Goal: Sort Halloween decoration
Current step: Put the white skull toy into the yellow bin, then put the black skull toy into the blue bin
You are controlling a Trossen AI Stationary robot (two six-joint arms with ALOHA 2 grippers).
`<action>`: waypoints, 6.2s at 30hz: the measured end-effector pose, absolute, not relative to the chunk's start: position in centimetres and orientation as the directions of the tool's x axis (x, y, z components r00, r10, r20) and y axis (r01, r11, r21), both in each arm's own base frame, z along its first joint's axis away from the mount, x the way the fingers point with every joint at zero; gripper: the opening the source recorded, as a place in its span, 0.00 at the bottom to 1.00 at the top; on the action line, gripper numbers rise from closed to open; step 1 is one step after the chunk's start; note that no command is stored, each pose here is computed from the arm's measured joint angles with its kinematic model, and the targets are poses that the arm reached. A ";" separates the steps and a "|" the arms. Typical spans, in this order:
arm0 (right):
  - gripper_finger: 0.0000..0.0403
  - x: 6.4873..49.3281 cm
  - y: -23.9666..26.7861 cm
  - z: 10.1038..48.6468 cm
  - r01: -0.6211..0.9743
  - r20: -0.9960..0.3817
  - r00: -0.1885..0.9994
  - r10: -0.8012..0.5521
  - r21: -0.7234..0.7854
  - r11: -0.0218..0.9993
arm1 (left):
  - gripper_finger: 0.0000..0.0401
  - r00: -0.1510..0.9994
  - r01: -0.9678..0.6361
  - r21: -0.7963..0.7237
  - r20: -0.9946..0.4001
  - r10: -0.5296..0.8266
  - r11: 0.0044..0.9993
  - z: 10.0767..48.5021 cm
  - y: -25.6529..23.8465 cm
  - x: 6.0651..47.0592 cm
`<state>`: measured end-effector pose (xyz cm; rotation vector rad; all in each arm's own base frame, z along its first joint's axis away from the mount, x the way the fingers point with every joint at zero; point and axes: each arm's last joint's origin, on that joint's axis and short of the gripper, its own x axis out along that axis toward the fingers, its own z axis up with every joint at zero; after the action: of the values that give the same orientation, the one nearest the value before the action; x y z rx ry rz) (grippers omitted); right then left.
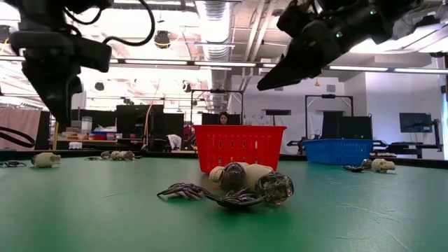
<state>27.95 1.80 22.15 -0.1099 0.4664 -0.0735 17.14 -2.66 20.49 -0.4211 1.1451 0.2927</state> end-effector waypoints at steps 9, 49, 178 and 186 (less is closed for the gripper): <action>0.48 28.3 2.6 23.2 0.023 -0.410 0.909 -0.070 -0.117 0.993 | 0.35 0.377 -0.207 -0.058 -0.926 0.025 0.977 19.0 -3.4 18.1; 0.48 28.3 2.7 23.2 0.016 -0.419 0.906 -0.064 -0.117 0.993 | 0.31 0.190 -0.112 -0.030 -0.982 -0.008 0.993 14.9 -4.0 20.1; 0.48 28.2 2.0 23.0 0.032 -0.438 0.895 -0.085 -0.127 0.991 | 0.43 0.224 -0.226 -0.019 -0.974 0.033 0.974 14.5 -3.8 17.6; 0.48 28.2 2.0 23.0 0.032 -0.438 0.895 -0.085 -0.127 0.991 | 0.41 0.227 -0.226 -0.020 -0.973 0.033 0.974 14.5 -3.9 17.7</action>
<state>28.23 2.04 23.00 -0.1177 0.4593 -0.0607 17.65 -3.85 14.47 -0.1690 1.3322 0.1793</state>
